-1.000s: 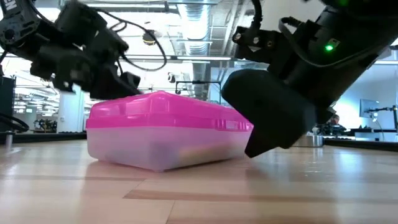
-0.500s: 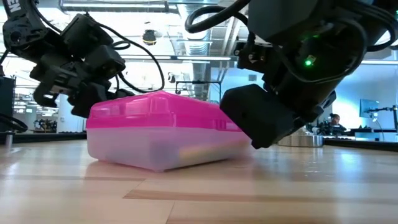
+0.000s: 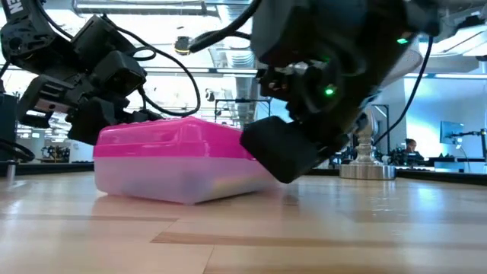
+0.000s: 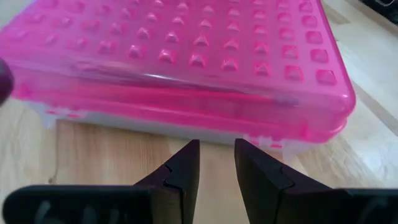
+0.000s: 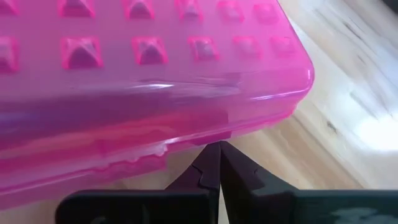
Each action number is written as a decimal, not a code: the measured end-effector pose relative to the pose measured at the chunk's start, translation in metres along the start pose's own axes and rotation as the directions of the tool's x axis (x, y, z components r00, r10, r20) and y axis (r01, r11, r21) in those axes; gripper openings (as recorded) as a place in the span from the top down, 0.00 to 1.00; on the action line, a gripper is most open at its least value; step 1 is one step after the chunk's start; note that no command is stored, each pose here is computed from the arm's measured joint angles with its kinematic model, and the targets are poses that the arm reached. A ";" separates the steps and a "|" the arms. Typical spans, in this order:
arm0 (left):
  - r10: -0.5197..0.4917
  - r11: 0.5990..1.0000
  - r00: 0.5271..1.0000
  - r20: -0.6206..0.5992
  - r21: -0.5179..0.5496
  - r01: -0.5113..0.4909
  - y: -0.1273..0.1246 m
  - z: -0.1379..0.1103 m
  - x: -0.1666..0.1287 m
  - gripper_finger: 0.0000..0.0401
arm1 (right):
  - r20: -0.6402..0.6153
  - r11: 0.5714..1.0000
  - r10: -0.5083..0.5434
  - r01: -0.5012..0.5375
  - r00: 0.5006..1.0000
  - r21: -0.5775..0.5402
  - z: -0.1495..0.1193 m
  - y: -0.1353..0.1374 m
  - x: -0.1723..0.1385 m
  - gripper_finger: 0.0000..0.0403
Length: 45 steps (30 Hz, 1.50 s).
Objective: Pick & place school supplies into a supply box
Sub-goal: Close the pink supply box
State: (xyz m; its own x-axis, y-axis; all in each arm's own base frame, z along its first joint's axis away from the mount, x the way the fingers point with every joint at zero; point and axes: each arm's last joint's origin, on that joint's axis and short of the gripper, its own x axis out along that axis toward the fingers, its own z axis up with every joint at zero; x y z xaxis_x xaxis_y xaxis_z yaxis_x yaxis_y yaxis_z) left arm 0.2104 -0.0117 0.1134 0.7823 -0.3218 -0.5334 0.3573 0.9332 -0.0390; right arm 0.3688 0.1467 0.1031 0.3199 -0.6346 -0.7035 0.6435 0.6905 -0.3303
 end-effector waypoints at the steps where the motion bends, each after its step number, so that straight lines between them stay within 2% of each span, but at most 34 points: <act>1: 0.002 1.000 1.000 -0.007 -0.002 -0.002 0.000 -0.001 0.000 0.76 | 0.001 1.000 0.002 -0.002 1.000 -0.006 0.002 0.000 0.002 1.00; 12: 0.001 0.999 0.999 -0.039 -0.036 -0.002 -0.002 -0.004 0.000 0.76 | -0.001 0.997 -0.003 0.003 1.000 -0.073 0.016 -0.006 0.016 1.00; 19: -0.043 0.999 0.998 -0.043 -0.009 0.042 -0.012 -0.004 0.003 0.76 | -0.008 0.995 -0.015 0.014 1.000 -0.104 0.021 -0.010 0.022 1.00; 31: -0.058 0.998 0.998 -0.027 0.005 0.058 -0.015 -0.002 0.003 0.76 | -0.023 0.989 -0.038 0.034 0.999 -0.143 0.032 -0.020 0.031 1.00; 40: -0.104 0.994 0.994 -0.009 0.032 0.105 -0.024 0.001 0.005 0.76 | -0.031 0.988 -0.055 0.050 0.998 -0.147 0.039 -0.027 0.037 1.00; 45: -0.095 0.995 0.995 -0.012 0.035 0.095 -0.025 0.001 0.005 0.76 | -0.045 0.990 -0.045 0.039 0.998 -0.138 0.039 -0.028 0.038 1.00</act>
State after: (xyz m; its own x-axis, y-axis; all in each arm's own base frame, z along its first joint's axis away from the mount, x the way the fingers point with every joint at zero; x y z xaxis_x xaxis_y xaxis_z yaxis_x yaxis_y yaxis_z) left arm 0.2061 -0.0365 0.1120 0.7386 -0.4070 -0.5374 0.4479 0.8921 -0.0600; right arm 0.3900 0.0902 0.1103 0.2585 -0.6489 -0.7157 0.5533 0.7067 -0.4409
